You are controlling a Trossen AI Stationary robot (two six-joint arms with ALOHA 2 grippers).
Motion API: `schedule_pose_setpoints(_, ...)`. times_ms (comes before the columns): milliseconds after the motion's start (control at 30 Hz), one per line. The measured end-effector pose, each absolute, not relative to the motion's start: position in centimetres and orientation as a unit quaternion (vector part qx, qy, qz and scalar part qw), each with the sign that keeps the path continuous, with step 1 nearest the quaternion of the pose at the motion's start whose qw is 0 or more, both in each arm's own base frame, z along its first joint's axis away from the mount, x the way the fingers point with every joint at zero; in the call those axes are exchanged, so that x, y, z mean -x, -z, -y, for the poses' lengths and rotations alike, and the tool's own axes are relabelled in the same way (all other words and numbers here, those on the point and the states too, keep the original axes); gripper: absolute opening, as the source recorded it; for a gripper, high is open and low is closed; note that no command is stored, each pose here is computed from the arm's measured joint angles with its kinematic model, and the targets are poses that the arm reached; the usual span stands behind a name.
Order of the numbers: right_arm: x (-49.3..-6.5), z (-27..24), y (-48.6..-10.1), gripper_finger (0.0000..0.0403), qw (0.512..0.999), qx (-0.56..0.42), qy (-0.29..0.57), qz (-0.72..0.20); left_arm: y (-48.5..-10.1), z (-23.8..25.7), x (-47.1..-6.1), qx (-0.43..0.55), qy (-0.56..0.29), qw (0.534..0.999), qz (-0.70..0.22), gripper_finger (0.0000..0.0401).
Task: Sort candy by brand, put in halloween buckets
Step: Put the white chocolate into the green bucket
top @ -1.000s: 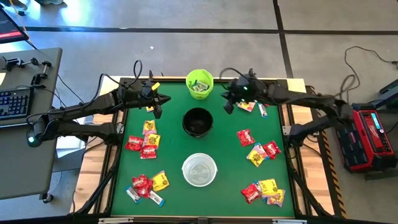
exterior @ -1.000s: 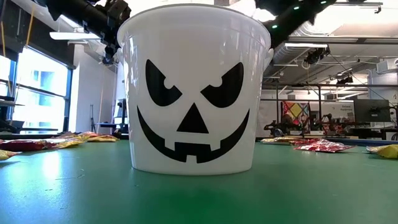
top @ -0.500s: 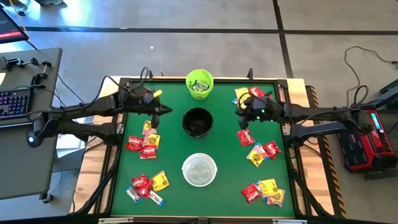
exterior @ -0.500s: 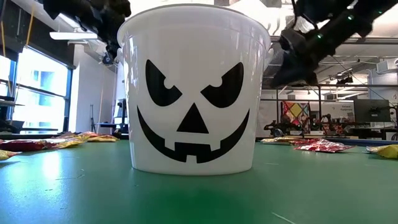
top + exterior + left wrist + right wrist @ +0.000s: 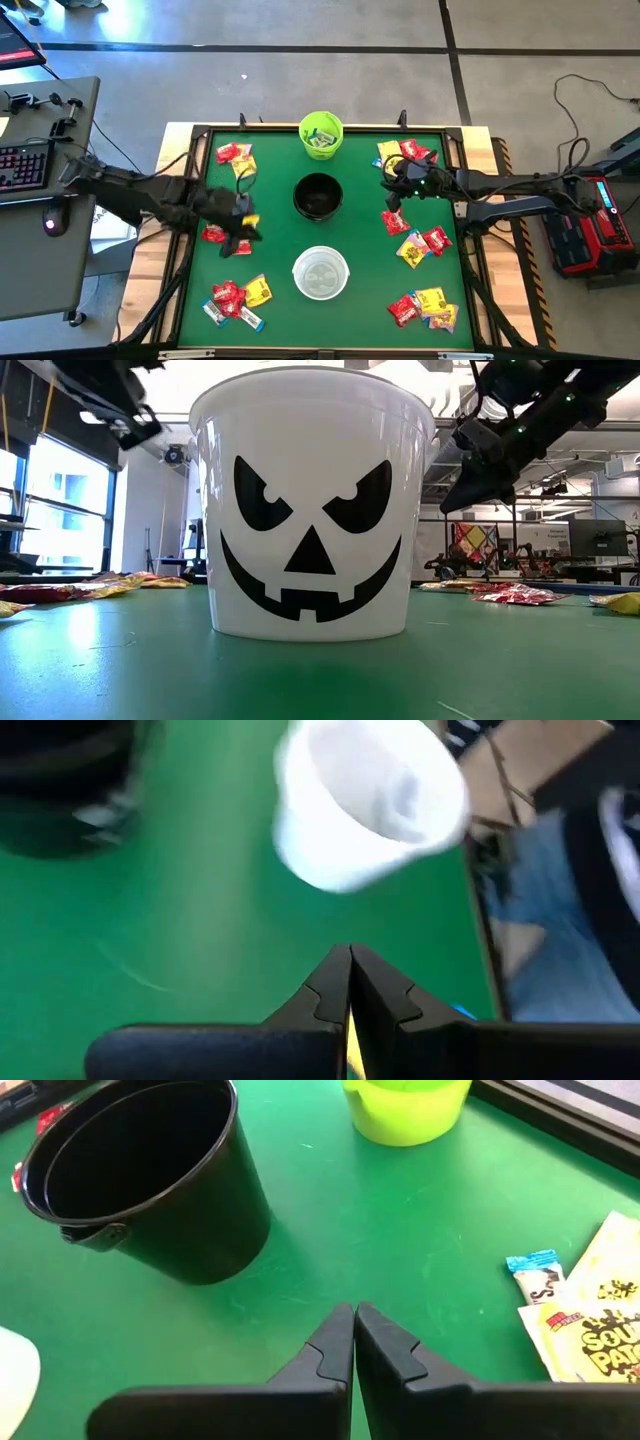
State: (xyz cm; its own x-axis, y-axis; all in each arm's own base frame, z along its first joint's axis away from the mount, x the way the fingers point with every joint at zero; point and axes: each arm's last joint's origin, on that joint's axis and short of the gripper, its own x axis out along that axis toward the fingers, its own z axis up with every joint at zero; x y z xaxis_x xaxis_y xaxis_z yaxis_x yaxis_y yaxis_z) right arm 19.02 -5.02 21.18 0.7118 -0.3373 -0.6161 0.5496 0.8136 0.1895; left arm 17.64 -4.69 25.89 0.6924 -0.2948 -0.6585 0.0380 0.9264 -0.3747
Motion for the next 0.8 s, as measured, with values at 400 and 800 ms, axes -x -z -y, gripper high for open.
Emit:
schedule_pose_setpoints(400,-18.9,5.0,-21.0,0.0000,0.909,-0.158,0.228,-0.311,-23.3,12.3,-17.4,0.144,0.122,0.881,-0.433,0.0012)
schedule_pose_setpoints(800,-18.6,4.9,-20.6,0.0000,0.905,-0.132,0.218,-0.340,-21.2,19.0,-21.9,0.114,0.179,0.878,-0.429,0.0101)
